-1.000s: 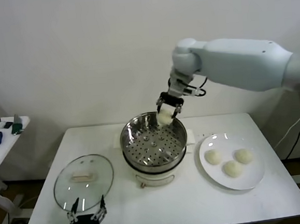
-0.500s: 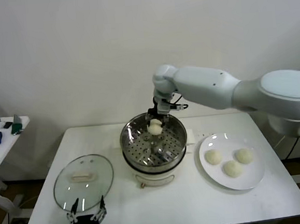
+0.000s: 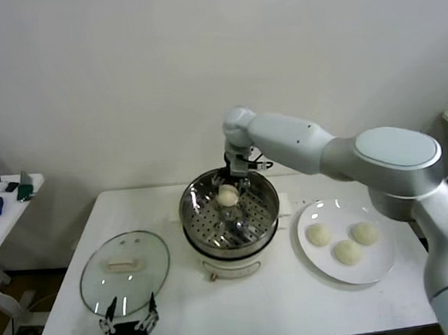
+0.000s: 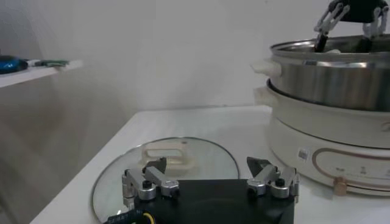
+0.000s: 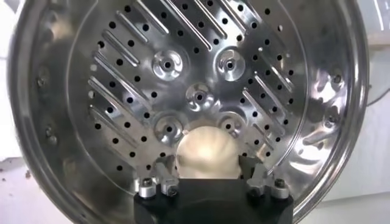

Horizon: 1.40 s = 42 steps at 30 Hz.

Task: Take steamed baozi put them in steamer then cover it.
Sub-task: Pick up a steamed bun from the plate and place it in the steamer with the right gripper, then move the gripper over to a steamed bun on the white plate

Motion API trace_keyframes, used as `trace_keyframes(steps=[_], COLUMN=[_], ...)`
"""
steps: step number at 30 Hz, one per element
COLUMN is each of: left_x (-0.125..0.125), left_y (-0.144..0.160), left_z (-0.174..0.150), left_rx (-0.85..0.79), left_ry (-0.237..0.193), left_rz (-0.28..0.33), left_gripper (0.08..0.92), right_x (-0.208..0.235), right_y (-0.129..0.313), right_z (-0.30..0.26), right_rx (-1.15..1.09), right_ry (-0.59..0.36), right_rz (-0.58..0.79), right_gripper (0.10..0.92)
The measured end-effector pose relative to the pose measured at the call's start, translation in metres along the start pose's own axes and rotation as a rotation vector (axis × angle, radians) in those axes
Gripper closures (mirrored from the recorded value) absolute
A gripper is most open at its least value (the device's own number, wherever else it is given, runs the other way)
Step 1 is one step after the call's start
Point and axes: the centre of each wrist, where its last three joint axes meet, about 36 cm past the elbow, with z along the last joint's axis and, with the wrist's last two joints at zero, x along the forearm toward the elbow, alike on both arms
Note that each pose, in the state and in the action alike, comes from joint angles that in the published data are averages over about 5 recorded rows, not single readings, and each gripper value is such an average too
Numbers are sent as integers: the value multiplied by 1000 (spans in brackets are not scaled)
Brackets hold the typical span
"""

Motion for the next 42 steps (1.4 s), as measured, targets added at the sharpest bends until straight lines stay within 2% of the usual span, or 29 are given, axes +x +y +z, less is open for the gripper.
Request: trace_keyframes(steps=[4,9,14,19,24,31,42], left_x=[2,2,-1,-4,-5,-4,-5], left_y=[0,-1,-3,-3,-1,0,0], left_z=[-1,0,0,1,2,3,7], left_rx=[-1,-1,-1,-4,-9,-9,-9], left_ry=[0,0,0,1,2,1,6], left_rz=[1,3,10,13,8,5,4], left_gripper=[177,177,177,177,177,177,177], right_x=[45,97,109,87,49,-11,-88], right_y=[26,93,170,226,254,275,282], right_z=[7,8,-11,-39,-59,-72,-79], right_rx=[-138,-444,-793,-1075,-1236,-1345,-1411], right_ry=[1,34,55,51,45,51,81], right_rz=[9,13,6,-3,-34,-82,-102], right_gripper=[200,199,200,200,199,200,200])
